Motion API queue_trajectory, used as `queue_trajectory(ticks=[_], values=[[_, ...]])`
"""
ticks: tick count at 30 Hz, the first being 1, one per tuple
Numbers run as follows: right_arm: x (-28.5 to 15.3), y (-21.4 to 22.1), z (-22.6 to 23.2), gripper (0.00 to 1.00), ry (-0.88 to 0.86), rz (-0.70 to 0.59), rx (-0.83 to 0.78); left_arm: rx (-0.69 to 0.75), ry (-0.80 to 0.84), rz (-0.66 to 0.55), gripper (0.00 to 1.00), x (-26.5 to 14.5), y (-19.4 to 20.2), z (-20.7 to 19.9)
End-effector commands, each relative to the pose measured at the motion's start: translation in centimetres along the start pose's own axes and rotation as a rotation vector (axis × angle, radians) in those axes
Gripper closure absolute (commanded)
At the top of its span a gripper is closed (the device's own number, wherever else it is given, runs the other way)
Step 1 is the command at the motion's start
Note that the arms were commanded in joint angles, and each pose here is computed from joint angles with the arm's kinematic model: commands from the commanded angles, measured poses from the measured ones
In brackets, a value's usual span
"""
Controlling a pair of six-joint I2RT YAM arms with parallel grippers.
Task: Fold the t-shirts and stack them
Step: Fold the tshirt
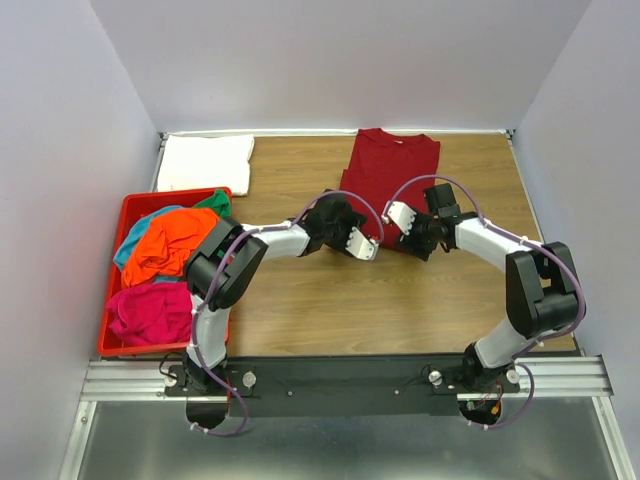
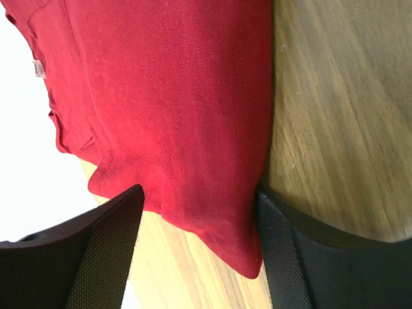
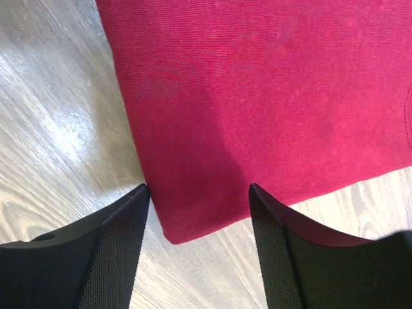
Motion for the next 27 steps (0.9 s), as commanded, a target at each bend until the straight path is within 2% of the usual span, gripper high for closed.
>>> queue_trajectory(ticks=[1, 2, 3, 4, 10, 16, 19, 21, 22, 23, 25, 27], values=[[0.1, -0.4, -0.9, 0.35, 0.034, 0.001, 0.015, -0.008, 0.058, 0.08, 0.3, 0.9, 1.1, -1.5], [0.2, -0.4, -0.9, 0.38, 0.032, 0.003, 0.02, -0.01, 0.059, 0.083, 0.34, 0.9, 1.1, -1.5], [0.3, -0.4, -0.9, 0.41, 0.029, 0.003, 0.022, -0.013, 0.054, 0.086, 0.58, 0.9, 1.1, -1.4], [0.3, -0.4, -0.8, 0.45, 0.027, 0.004, 0.027, -0.016, 0.055, 0.087, 0.64, 1.0, 1.1, -1.4], [1.0, 0.2, -0.2, 0.45, -0.009, 0.02, 0.037, -0.016, 0.057, 0.074, 0.67, 0.6, 1.0, -1.4], [1.9, 0.8, -0.1, 0.36, -0.01, 0.077, 0.047, -0.03, 0.057, 0.055, 0.69, 0.5, 0.6, -1.2], [2.4, 1.0, -0.2, 0.39, -0.011, 0.102, 0.059, -0.047, 0.053, 0.039, 0.72, 0.4, 0.3, -1.0], [2.7, 1.0, -0.1, 0.58, -0.013, 0.11, 0.084, -0.056, 0.055, 0.022, 0.78, 0.2, 0.0, -0.8], [2.6, 0.9, -0.1, 0.77, -0.021, 0.108, 0.09, -0.065, 0.062, 0.019, 0.82, -0.1, -0.2, -0.8], [2.5, 0.8, 0.1, 0.85, -0.031, 0.107, 0.096, -0.073, 0.068, 0.016, 0.84, -0.2, -0.3, -0.8], [1.6, 0.5, 1.0, 0.96, -0.092, 0.096, 0.104, -0.104, 0.116, -0.003, 0.91, -0.8, -0.8, -1.2], [0.1, 0.0, 1.7, 0.98, -0.129, 0.06, 0.091, -0.131, 0.145, -0.016, 0.92, -1.4, -1.2, -1.5]])
Point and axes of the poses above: each gripper's point midway between its finger pads, its own x axis out along the fingers, its own z axis along the line the jaws close on, y = z × x, the point moved 8 cm from there along -x, back along the fingers, and after that the axes turned 1 degree about -x, right-handed, at the moved point
